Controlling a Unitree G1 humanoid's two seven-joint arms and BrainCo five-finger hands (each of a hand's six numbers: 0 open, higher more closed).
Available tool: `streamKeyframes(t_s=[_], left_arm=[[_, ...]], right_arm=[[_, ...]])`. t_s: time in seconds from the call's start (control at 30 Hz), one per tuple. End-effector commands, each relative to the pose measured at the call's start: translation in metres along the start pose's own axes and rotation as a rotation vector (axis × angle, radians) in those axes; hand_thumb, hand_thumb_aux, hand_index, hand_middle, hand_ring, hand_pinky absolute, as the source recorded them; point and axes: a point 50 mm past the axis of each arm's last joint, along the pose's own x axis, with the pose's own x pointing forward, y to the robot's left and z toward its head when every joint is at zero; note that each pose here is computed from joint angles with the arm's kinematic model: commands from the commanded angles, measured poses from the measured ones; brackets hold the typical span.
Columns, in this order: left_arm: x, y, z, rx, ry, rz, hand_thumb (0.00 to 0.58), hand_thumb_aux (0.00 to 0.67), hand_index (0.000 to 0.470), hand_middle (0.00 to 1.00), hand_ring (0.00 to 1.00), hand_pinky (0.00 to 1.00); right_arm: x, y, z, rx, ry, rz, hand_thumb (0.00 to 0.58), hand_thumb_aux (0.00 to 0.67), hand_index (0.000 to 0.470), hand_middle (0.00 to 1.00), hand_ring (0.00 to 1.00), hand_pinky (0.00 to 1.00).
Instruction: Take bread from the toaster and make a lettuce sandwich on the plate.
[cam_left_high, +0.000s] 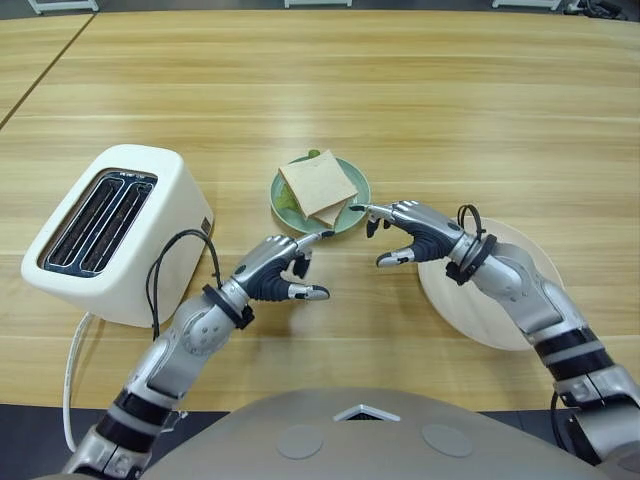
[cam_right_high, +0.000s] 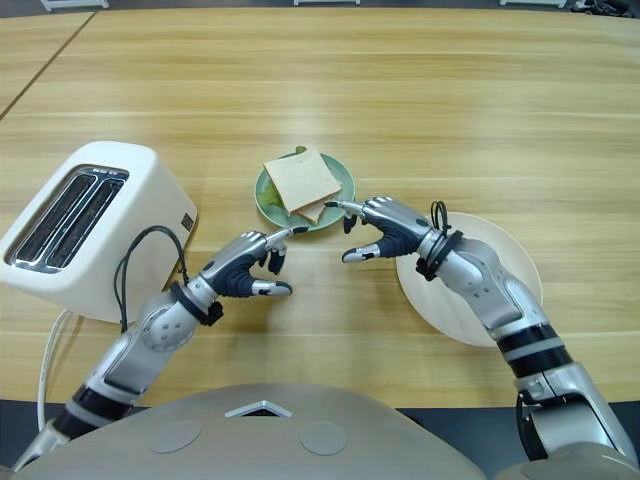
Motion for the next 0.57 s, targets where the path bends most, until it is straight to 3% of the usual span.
streamKeyframes(t_s=[0.03,0.3,0.57], left_arm=[[-0.019,0.031,-0.004,-0.349,-0.070,0.300,0.000,0.000,0.000,0.00,0.00,0.00],[-0.020,0.017,-0.024,-0.547,-0.099,0.333,0.000,0.000,0.000,0.00,0.00,0.00],[-0.016,0.011,-0.022,-0.596,-0.172,0.278,0.000,0.000,0.000,0.00,0.00,0.00]], right_arm=[[-0.004,-0.009,0.016,0.273,-0.131,-0.208,0.000,0.000,0.000,0.00,0.00,0.00],[0.004,-0.011,0.004,0.640,-0.179,-0.411,0.000,0.000,0.000,0.00,0.00,0.00],[0.003,-0.004,-0.001,0.646,-0.205,-0.356,0.000,0.000,0.000,0.00,0.00,0.00]])
